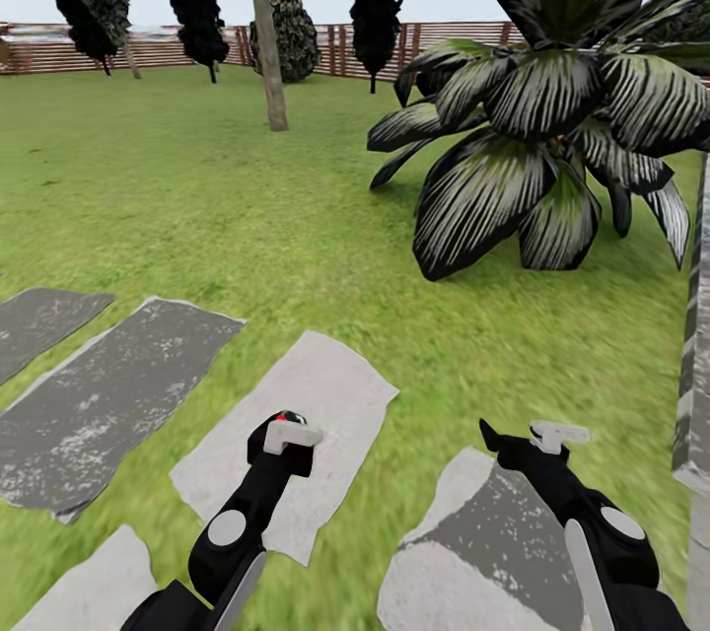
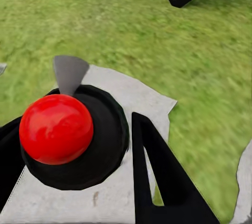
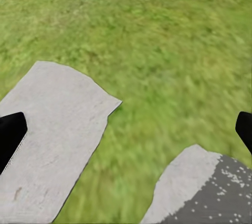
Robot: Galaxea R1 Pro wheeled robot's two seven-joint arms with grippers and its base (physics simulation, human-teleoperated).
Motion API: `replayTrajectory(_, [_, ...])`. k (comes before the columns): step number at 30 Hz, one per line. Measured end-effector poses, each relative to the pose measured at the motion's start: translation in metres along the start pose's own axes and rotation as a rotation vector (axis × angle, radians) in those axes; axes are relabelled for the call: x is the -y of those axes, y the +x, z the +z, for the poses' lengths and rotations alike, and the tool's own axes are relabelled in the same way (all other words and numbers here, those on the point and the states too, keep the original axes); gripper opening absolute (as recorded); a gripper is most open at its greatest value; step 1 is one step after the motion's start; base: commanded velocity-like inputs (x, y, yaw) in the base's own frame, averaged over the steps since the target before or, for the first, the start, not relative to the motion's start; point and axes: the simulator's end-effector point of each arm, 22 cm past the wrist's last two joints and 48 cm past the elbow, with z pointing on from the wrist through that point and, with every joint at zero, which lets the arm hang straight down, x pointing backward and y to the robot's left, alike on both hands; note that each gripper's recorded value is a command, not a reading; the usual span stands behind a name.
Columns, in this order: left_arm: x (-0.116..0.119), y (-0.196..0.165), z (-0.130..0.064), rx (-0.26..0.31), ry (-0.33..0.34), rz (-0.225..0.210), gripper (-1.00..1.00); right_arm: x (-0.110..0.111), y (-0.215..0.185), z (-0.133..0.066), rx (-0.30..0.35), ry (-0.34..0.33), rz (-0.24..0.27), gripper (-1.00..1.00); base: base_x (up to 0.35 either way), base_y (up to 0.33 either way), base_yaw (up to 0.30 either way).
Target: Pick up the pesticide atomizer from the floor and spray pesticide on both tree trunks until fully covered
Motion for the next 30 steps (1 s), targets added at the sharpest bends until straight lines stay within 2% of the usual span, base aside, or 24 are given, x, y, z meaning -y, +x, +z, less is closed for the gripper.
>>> replayTrajectory(25, [0.0007,-0.0054,-0.0023,0.01,0.002,-0.002,-1.0,-0.0023,-0.0057,-0.0023,0.012,-0.004,-0.001,1.0,0.001,0.0,0.285])
replayTrajectory(30, [0.0013,-0.0065,-0.003,0.012,0.005,-0.001,-1.0,-0.0026,-0.0071,-0.003,0.016,-0.005,-0.002,1.0,0.122,0.001,0.262])
